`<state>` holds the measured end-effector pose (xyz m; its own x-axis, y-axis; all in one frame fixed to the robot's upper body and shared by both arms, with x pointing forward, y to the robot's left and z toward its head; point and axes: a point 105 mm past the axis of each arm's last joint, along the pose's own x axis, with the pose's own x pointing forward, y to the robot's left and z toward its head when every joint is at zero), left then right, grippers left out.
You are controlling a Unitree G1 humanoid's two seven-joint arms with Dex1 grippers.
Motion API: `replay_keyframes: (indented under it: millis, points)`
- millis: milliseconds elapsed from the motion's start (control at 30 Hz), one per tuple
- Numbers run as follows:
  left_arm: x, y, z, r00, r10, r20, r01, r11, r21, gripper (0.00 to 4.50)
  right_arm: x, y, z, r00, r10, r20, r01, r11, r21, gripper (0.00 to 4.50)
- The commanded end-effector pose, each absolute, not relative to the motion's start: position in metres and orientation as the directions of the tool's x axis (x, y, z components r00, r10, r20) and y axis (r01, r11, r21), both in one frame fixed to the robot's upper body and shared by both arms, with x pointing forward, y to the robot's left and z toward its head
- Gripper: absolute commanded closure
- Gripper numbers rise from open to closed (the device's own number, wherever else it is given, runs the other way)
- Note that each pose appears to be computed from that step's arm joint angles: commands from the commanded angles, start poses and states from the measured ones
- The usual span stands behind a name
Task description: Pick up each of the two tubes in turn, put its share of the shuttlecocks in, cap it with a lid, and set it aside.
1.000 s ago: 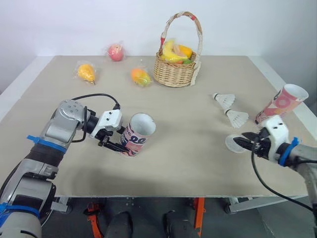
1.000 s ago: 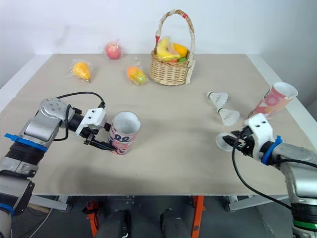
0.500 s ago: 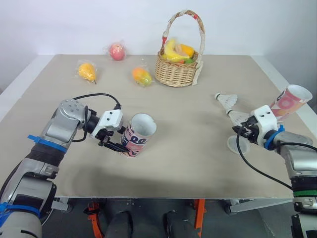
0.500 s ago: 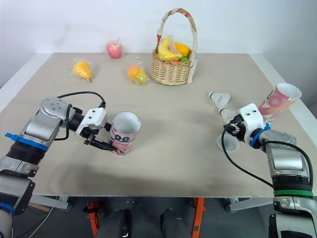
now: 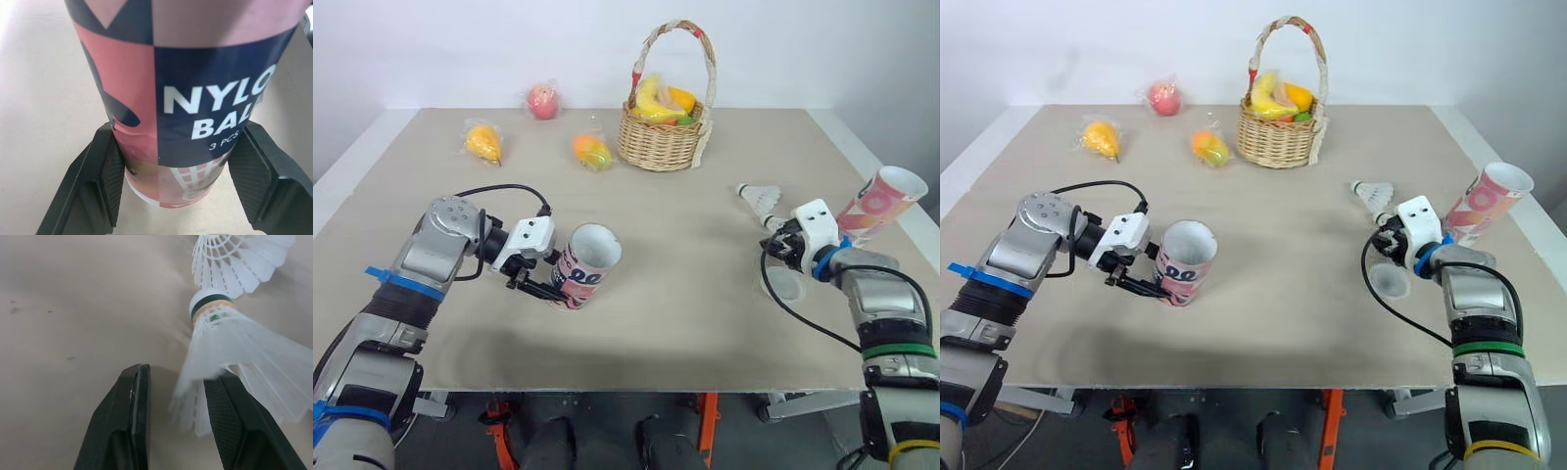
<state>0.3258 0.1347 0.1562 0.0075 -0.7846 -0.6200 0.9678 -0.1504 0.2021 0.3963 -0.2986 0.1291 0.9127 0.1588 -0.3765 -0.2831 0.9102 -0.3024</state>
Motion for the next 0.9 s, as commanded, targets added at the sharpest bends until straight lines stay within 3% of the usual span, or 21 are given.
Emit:
replay_keyframes:
  millis: [33, 133, 400, 533, 667, 733, 900]
  points:
    - [0.326, 0.138, 0.162, 0.032, -0.783, -0.621, 0.963, -0.141, 0.228, 1.69, 0.402, -0.302, 0.136, 0.929, 0.134, -0.344, -0.249, 0.916, -0.316, 3.96]
    - [0.326, 0.138, 0.163, 0.035, -0.783, -0.621, 0.963, -0.139, 0.230, 1.69, 0.400, -0.302, 0.137, 0.928, 0.152, -0.341, -0.264, 0.912, -0.313, 4.46]
    - [0.327, 0.137, 0.163, 0.037, -0.785, -0.618, 0.963, -0.138, 0.233, 1.69, 0.375, -0.287, 0.168, 0.901, 0.293, -0.321, -0.406, 0.828, -0.386, 4.46]
    - [0.327, 0.137, 0.163, 0.036, -0.785, -0.618, 0.963, -0.138, 0.233, 1.69, 0.346, -0.231, 0.214, 0.803, 0.555, -0.218, -0.577, 0.631, -0.519, 4.46]
    - [0.329, 0.137, 0.163, 0.036, -0.784, -0.620, 0.963, -0.139, 0.232, 1.69, 0.308, -0.159, 0.242, 0.566, 0.788, -0.242, -0.720, 0.330, -0.610, 4.46]
    - [0.330, 0.137, 0.163, 0.035, -0.783, -0.621, 0.962, -0.141, 0.233, 1.69, 0.295, -0.129, 0.250, 0.461, 0.839, -0.288, -0.727, 0.172, -0.664, 4.46]
    - [0.331, 0.136, 0.165, 0.035, -0.784, -0.620, 0.961, -0.144, 0.236, 1.69, 0.286, -0.084, 0.266, 0.352, 0.862, -0.364, -0.643, -0.059, -0.764, 4.46]
